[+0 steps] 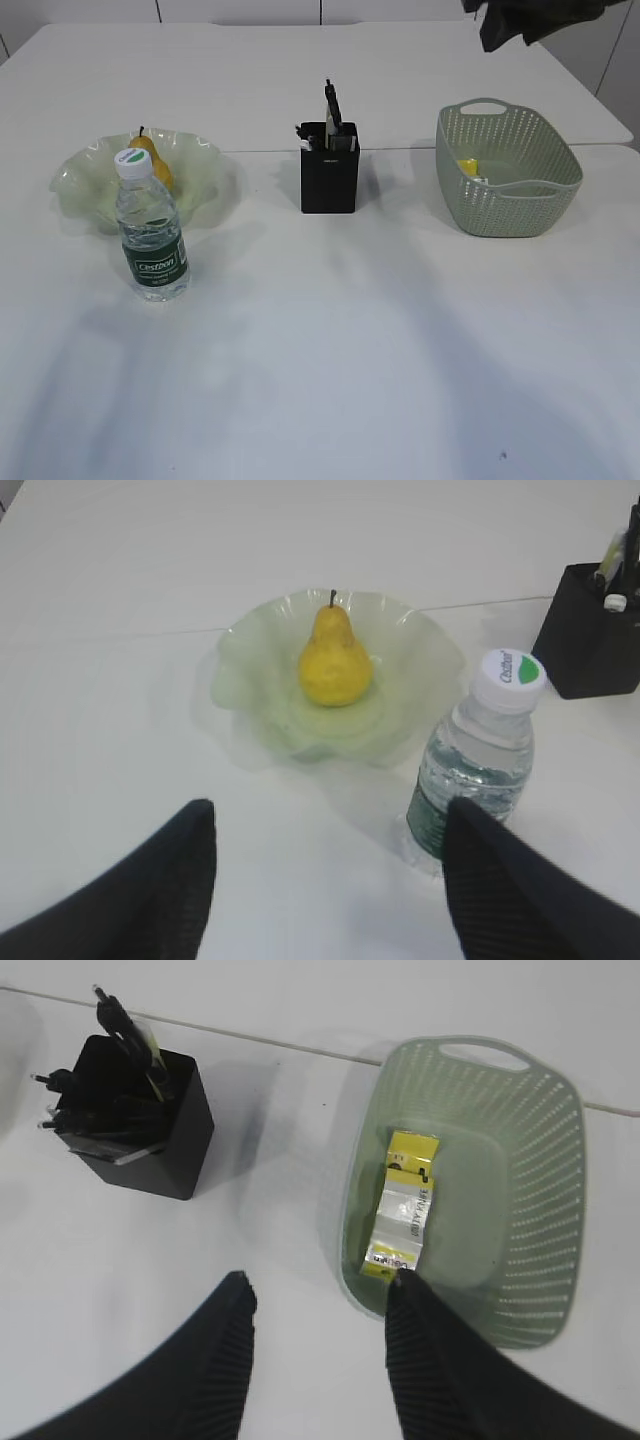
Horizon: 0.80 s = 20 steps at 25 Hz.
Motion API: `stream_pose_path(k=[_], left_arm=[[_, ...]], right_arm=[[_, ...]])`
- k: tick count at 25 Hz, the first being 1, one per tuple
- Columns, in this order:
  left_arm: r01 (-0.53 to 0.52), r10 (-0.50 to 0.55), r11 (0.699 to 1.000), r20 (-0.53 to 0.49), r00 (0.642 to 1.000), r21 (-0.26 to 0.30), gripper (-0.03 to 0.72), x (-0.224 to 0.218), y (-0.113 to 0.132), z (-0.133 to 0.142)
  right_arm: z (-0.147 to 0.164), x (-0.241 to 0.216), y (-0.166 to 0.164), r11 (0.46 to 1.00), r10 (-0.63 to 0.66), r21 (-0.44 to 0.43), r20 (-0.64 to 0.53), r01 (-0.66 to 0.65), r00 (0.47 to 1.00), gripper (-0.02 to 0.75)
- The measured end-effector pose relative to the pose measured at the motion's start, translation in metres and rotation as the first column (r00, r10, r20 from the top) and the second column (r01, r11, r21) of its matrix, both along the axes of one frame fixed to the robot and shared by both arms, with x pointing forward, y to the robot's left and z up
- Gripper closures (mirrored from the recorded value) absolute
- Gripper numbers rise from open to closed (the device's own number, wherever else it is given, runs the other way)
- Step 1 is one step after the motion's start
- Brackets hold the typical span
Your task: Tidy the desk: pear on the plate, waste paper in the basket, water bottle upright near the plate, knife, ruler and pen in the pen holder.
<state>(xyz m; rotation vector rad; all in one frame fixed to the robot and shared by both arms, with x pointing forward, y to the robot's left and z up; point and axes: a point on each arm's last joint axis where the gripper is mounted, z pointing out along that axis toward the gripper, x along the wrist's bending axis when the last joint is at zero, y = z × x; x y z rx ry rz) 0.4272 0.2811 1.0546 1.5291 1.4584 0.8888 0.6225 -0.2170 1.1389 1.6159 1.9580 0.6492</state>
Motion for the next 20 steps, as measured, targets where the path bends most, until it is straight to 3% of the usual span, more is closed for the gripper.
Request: stream_pose_path(k=[4,10,15,20], left_arm=[[-0.025,0.026,1.0,-0.134,0.991,0.013,0.19,-0.005,0.002,0.014],[-0.054,0.04,0.998,-0.353,0.935,-0.03,0.193,-0.016,0.001,0.012],[-0.066,0.045,0.997,-0.422,0.905,-0.035,0.193,-0.024,0.002,0.009],[-0.095,0.06,0.993,-0.405,0.912,-0.066,0.193,-0.033,0.003,0.016]], right_arm=[[0.011,-0.027,-0.007,1.0,-0.004,-0.002,-0.009,0.004,1.0,0.411],[0.003,-0.065,-0.018,0.999,-0.013,-0.045,-0.074,0.01,0.997,0.411],[-0.017,-0.091,-0.025,0.997,-0.008,-0.074,-0.137,-0.002,0.991,0.411],[-0.032,-0.113,-0.039,0.997,-0.056,-0.057,-0.142,0.048,0.988,0.411]])
